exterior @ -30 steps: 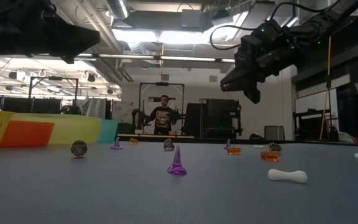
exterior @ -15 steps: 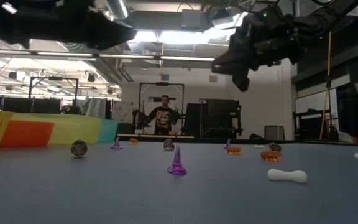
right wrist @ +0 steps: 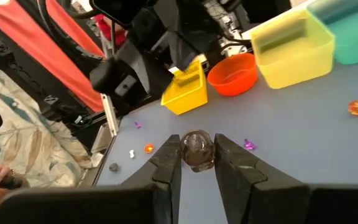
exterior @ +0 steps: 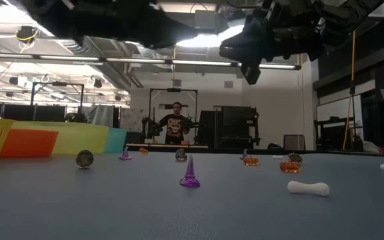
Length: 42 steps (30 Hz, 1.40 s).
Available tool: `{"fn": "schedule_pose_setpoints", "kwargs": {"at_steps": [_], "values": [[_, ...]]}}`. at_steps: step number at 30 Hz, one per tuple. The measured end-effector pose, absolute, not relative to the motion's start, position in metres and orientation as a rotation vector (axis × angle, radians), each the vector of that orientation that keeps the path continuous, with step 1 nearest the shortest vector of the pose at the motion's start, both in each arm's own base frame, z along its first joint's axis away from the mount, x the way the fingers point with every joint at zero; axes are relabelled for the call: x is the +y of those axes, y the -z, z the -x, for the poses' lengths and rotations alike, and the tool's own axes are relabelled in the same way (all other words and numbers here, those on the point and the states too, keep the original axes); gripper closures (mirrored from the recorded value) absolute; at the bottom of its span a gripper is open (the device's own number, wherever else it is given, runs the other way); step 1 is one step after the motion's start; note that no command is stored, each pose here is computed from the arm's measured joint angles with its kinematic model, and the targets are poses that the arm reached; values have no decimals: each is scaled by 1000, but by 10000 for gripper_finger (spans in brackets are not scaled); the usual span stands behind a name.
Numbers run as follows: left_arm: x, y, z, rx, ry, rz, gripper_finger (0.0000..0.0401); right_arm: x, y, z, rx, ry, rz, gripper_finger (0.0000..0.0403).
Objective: Sort Halloween decoration
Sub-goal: Put the top right black skull toy into the green bin
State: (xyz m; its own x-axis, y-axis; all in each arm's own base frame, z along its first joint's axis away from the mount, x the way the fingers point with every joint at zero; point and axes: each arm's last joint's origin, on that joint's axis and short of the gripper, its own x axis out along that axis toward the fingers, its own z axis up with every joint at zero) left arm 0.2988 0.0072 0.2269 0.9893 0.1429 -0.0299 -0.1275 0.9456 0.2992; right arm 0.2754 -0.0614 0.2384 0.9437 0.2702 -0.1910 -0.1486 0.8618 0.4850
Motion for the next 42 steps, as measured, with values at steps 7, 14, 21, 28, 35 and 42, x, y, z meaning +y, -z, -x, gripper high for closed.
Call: {"fn": "schedule_pose_setpoints", "kwargs": {"at_steps": [7, 14, 21, 28, 35, 42], "values": [[-3, -223, -336, 71, -78, -482, 285, -57, -239, -277, 267, -225, -542, 327], [-12, -219, -351, 90, -92, -593, 268, -56, -238, -276, 284, -227, -633, 327], [-19, -219, -351, 104, -132, -593, 241, -56, -235, -275, 321, -229, -651, 327], [-18, -218, -351, 116, -157, -590, 210, -55, -235, -275, 330, -251, -654, 327], [-17, -219, -351, 115, -161, -593, 205, -55, -236, -275, 322, -258, -651, 327], [-15, -219, -351, 115, -165, -594, 205, -55, -238, -276, 300, -265, -640, 327]]}}
